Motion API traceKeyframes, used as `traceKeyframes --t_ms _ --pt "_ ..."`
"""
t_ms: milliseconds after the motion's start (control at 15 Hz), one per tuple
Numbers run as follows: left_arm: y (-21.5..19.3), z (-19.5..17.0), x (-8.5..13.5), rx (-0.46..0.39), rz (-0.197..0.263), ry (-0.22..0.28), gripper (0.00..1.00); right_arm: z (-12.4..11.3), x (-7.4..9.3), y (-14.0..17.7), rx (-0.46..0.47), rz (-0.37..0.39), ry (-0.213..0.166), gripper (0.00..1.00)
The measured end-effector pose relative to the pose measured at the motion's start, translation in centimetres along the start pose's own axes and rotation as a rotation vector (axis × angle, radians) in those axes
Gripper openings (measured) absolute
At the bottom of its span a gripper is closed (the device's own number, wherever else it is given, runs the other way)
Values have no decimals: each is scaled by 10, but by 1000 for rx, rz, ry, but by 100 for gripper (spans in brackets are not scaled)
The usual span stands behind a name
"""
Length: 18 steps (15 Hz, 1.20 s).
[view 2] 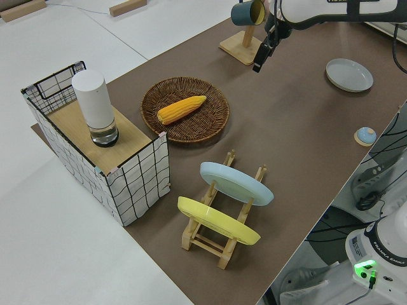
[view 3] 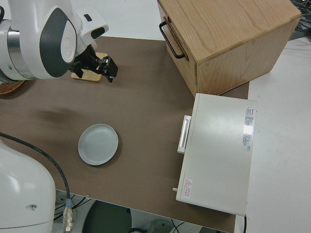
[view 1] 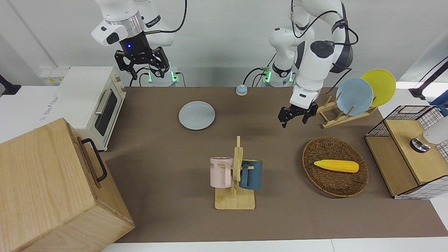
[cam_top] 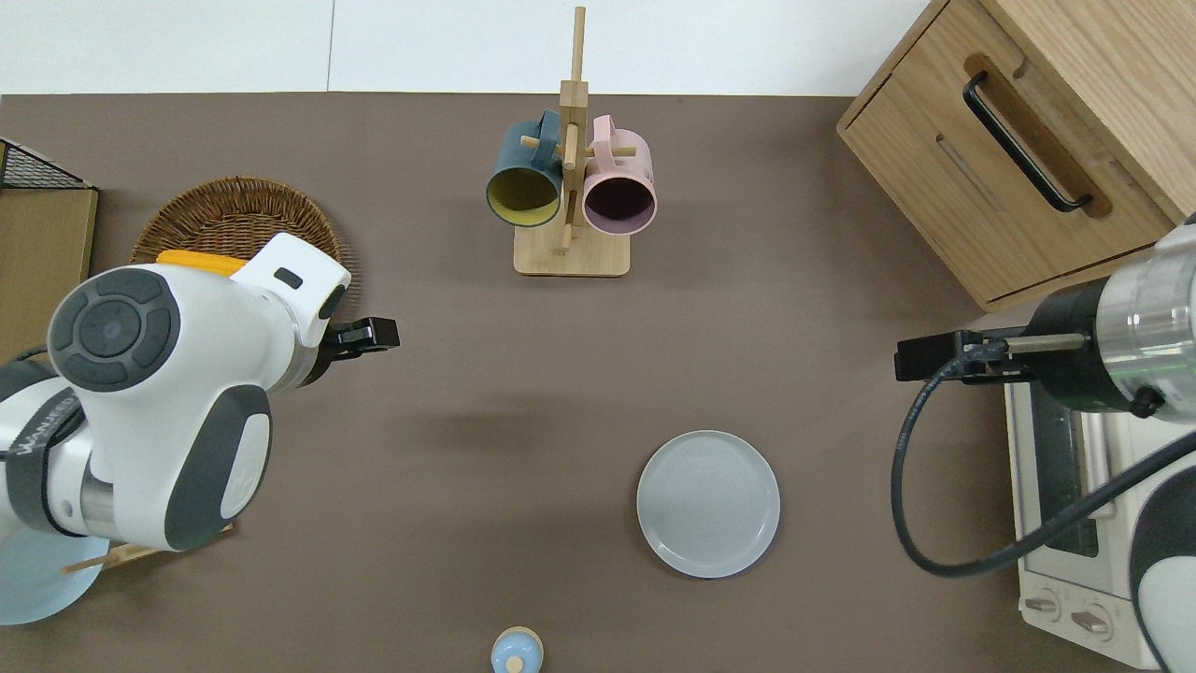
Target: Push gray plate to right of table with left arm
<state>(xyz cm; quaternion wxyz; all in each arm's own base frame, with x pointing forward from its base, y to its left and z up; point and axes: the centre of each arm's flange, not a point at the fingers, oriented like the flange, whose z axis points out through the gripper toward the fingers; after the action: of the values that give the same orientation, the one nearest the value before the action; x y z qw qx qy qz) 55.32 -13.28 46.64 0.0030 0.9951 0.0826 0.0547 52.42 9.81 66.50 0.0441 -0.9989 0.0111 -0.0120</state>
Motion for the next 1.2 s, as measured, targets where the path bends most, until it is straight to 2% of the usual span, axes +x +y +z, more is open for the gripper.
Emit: traceKeyframes --t_ms 200,667,1200 --pt "-6 -18 8 12 19 -24 100 0 0 0 0 0 0 100" --pt "-62 -81 36 36 77 -68 100 0 0 0 0 0 0 100" --pt "-86 -142 38 46 53 -81 100 0 0 0 0 0 0 100"
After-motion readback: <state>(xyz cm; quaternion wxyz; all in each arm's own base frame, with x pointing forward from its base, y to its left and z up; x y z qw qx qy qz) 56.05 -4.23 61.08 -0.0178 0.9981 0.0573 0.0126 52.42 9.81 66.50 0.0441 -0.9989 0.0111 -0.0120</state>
